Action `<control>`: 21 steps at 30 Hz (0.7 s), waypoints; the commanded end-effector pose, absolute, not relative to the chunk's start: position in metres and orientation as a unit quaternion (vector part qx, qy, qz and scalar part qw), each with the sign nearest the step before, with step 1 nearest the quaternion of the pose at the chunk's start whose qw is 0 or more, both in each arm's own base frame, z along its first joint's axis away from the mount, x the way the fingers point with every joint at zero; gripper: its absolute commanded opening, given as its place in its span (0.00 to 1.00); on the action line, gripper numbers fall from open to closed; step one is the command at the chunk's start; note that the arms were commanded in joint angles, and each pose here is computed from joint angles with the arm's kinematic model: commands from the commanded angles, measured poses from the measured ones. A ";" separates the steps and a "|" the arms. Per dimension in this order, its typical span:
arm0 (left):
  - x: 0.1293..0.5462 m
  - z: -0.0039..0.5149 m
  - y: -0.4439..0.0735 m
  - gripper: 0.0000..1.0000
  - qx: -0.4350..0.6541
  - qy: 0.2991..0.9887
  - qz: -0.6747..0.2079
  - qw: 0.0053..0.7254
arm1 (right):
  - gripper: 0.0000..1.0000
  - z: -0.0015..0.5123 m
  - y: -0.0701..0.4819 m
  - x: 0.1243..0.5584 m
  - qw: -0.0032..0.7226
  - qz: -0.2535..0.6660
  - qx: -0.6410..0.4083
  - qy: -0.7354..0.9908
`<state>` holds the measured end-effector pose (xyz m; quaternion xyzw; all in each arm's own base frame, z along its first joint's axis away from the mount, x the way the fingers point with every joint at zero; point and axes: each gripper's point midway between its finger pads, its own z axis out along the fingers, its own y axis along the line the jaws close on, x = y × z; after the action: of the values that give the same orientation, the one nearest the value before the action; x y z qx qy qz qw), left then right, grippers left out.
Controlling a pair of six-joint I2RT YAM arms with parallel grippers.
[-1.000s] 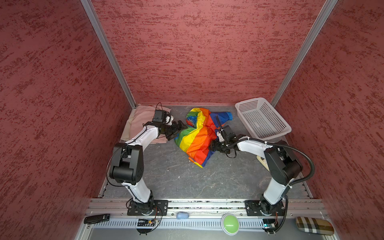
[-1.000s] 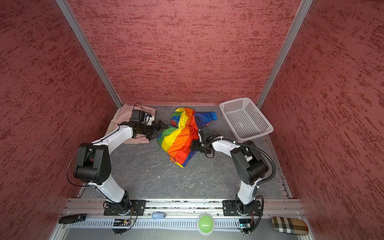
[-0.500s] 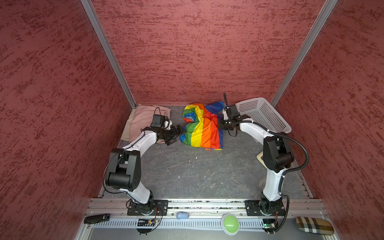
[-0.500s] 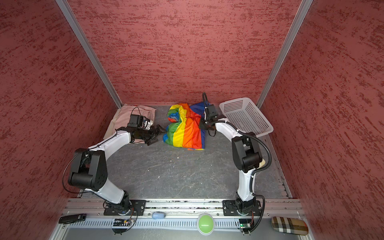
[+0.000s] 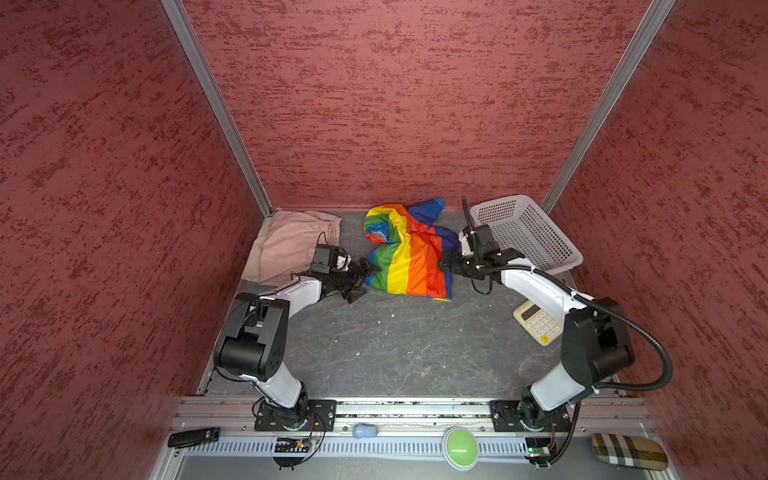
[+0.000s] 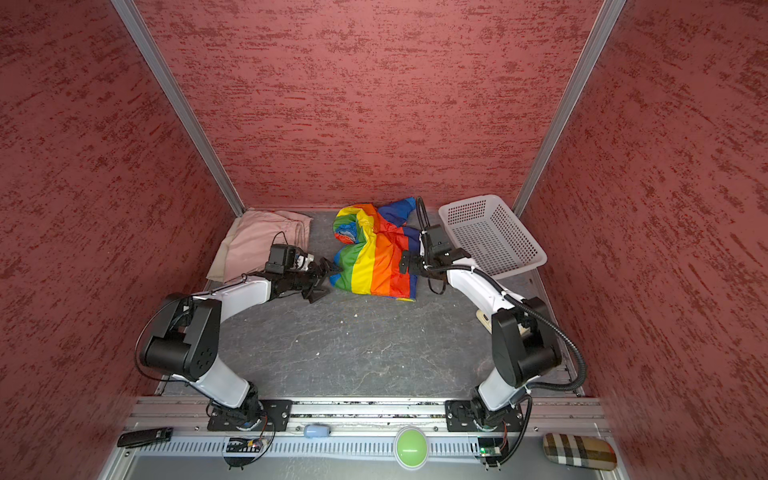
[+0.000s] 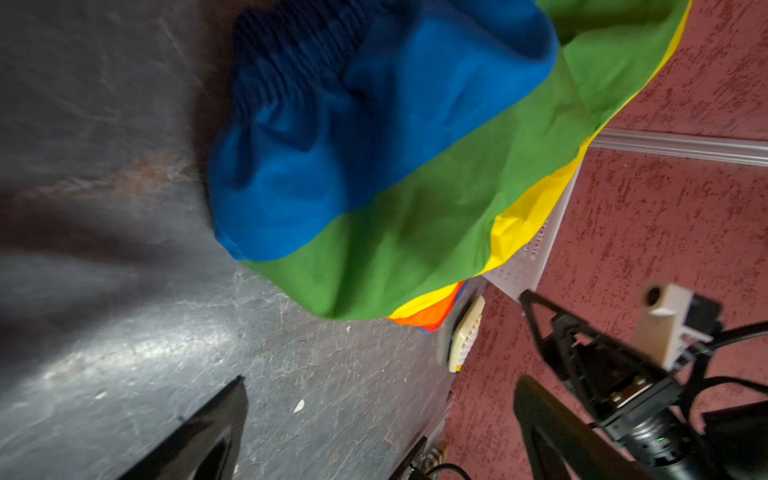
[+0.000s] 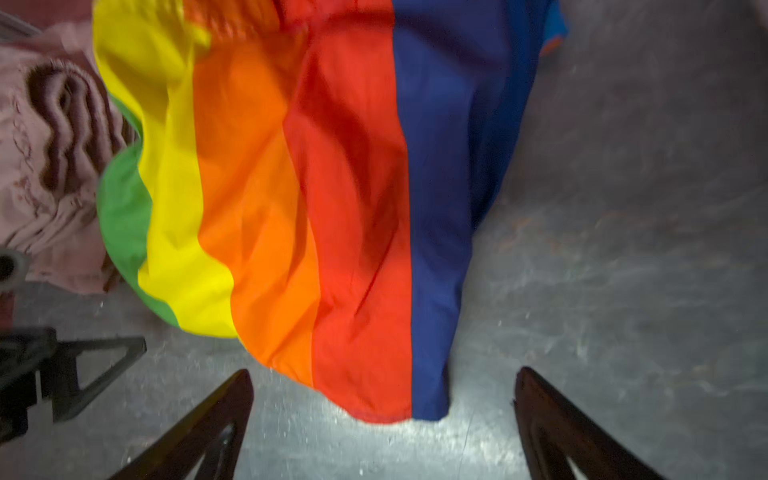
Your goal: Fold and stack the shorts
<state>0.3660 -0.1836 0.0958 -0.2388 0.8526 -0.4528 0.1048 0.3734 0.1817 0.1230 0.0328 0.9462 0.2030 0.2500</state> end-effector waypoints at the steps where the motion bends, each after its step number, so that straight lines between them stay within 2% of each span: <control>1: 0.382 0.107 -0.191 0.99 -0.243 0.833 -0.481 0.124 | 0.99 0.110 0.206 0.350 0.235 0.249 0.038 0.939; 5: 0.382 0.099 -0.193 0.99 -0.251 0.832 -0.482 0.115 | 0.99 0.078 0.206 0.325 0.211 0.238 0.044 0.947; 10: 0.378 0.091 -0.196 0.99 -0.262 0.826 -0.487 0.107 | 0.91 0.053 0.210 0.312 0.195 0.246 0.059 0.948; 17: 0.377 0.090 -0.198 1.00 -0.263 0.827 -0.486 0.103 | 0.78 0.027 0.192 0.333 0.218 0.167 0.074 0.959; 21: 0.373 0.089 -0.198 1.00 -0.263 0.828 -0.485 0.101 | 0.70 0.020 0.195 0.352 0.227 0.152 0.074 0.959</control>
<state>0.3766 -0.1950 0.0913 -0.2651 0.8290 -0.4811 0.1049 0.3397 0.2021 0.0322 0.0648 0.9563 0.1877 0.2145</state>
